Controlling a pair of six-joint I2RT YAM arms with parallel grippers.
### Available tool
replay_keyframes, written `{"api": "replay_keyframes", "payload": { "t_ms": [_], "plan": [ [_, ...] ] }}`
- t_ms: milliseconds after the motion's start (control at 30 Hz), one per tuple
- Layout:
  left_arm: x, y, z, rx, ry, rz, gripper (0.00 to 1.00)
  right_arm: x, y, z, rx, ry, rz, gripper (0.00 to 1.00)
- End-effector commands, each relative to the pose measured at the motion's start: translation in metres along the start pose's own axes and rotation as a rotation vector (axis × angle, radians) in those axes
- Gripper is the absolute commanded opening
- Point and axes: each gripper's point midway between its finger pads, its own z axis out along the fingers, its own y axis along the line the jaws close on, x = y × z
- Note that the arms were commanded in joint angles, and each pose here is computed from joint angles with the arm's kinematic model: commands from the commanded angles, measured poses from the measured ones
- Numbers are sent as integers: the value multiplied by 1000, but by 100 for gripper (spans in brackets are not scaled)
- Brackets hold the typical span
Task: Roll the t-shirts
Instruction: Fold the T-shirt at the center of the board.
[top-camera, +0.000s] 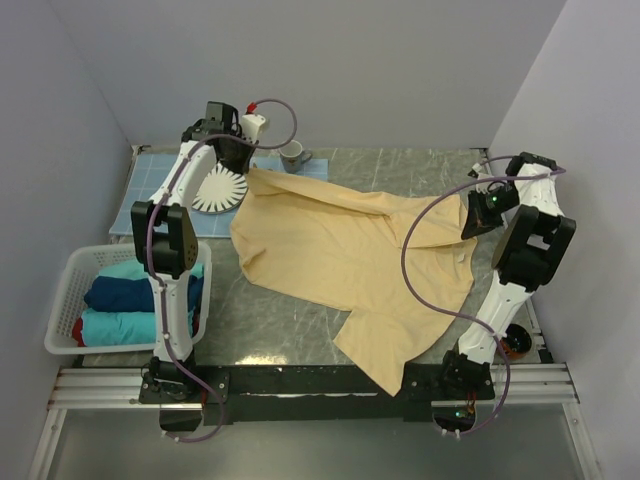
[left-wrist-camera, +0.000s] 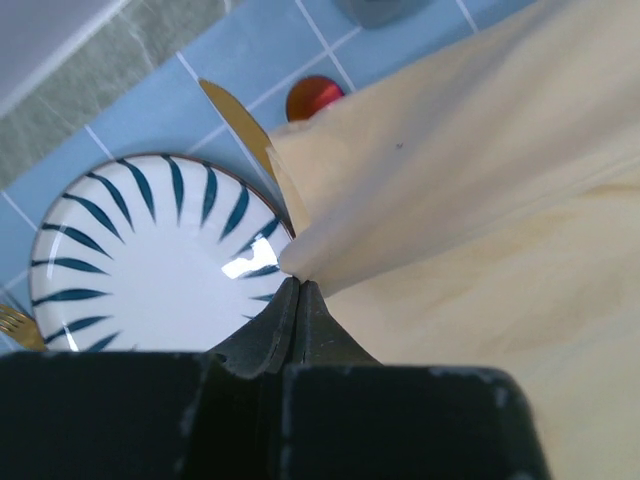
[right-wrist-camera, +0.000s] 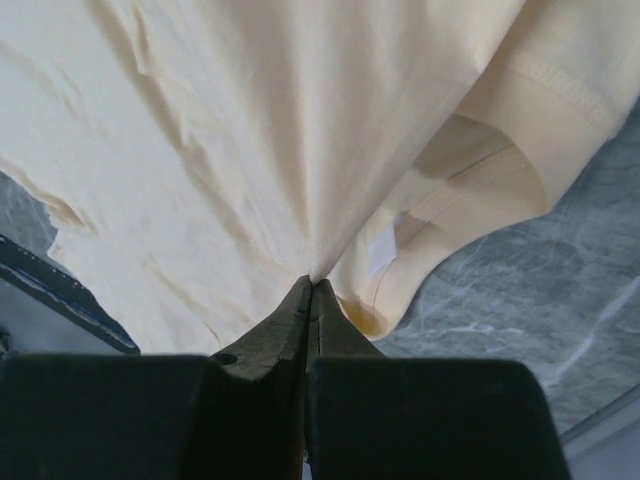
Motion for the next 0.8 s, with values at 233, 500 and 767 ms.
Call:
{"api": "replay_keyframes", "payload": {
  "t_ms": [233,500,767],
  "plan": [
    [-62,-6,-28,15,-149,259,1,4,22,-29,-65,-35,-12,0],
    [31,-48,-38,223,129,480,1,24,22,-15,-98,29,-10,0],
    [51,-36,-41,224,232,629,1,50,14,-5,-87,122,-45,0]
  ]
}}
